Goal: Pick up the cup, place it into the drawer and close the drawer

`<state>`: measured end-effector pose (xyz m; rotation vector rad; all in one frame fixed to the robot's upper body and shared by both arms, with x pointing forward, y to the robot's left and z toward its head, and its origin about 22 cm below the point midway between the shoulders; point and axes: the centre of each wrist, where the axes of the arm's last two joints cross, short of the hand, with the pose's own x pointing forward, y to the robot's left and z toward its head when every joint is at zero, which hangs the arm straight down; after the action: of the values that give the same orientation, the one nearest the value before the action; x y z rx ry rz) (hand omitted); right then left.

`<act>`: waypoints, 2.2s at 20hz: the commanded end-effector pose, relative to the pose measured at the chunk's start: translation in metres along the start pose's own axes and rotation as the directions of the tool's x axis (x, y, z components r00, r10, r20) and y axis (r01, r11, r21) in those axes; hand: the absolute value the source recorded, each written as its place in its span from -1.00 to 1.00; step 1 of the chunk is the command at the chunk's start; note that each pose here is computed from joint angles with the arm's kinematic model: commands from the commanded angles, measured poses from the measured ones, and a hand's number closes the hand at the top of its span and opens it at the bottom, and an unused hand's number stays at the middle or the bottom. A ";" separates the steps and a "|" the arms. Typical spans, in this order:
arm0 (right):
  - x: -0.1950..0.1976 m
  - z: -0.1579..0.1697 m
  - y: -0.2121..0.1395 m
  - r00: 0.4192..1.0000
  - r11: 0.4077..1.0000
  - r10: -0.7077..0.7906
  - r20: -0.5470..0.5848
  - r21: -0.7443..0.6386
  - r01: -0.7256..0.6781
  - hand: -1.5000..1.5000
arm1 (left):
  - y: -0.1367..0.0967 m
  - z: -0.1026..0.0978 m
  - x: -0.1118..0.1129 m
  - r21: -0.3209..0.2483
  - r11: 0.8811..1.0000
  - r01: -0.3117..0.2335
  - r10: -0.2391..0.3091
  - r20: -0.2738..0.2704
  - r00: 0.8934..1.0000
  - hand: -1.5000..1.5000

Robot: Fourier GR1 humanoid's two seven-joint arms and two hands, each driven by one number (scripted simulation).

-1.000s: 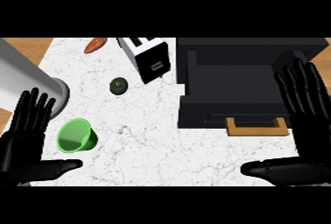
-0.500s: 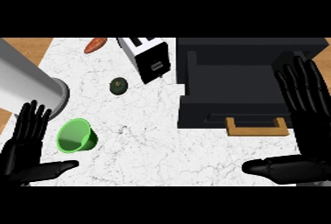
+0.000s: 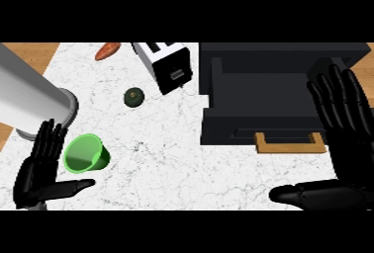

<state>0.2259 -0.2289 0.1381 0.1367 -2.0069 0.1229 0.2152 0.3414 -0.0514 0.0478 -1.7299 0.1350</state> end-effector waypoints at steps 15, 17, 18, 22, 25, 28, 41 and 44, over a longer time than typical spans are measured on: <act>-0.006 -0.008 -0.008 1.000 1.000 0.003 -0.013 0.024 -0.003 -1.00 | 0.008 -0.004 -0.066 0.036 0.999 0.016 -0.015 -0.023 1.000 -1.00; 0.006 -0.021 -0.014 1.000 1.000 -0.006 -0.014 0.016 0.007 -1.00 | 0.004 0.008 -0.070 0.038 0.999 0.028 -0.028 -0.017 0.999 -1.00; 0.004 -0.003 -0.019 1.000 1.000 -0.020 -0.002 0.023 0.020 -1.00 | 0.025 0.013 -0.072 0.049 0.999 -0.001 0.002 -0.021 1.000 -1.00; 0.002 0.002 -0.003 1.000 0.999 -0.016 0.004 0.043 0.016 -1.00 | 0.016 0.002 -0.083 0.025 1.000 0.004 -0.003 -0.043 0.999 -1.00; 0.006 -0.003 -0.021 1.000 0.999 -0.013 -0.003 0.029 0.013 -1.00 | 0.030 0.004 -0.078 0.012 1.000 -0.012 0.013 -0.026 1.000 -1.00; -0.016 0.013 -0.009 1.000 1.000 -0.026 -0.011 0.014 0.026 -1.00 | 0.037 -0.003 -0.079 0.017 0.999 -0.032 0.032 -0.013 0.999 -1.00; -0.008 -0.005 -0.007 1.000 1.000 -0.019 -0.018 0.016 0.019 -1.00 | 0.016 -0.025 -0.083 -0.015 0.988 -0.151 0.151 -0.025 0.988 -1.00; 0.023 0.003 0.003 1.000 0.999 -0.020 -0.002 0.031 0.020 -1.00 | 0.008 -0.017 -0.093 -0.028 0.975 -0.220 0.220 -0.013 0.976 -1.00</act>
<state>0.2225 -0.2324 0.1469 0.1671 -1.9987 0.1367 0.2398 0.3517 -0.1404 -0.0454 -1.6720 0.2335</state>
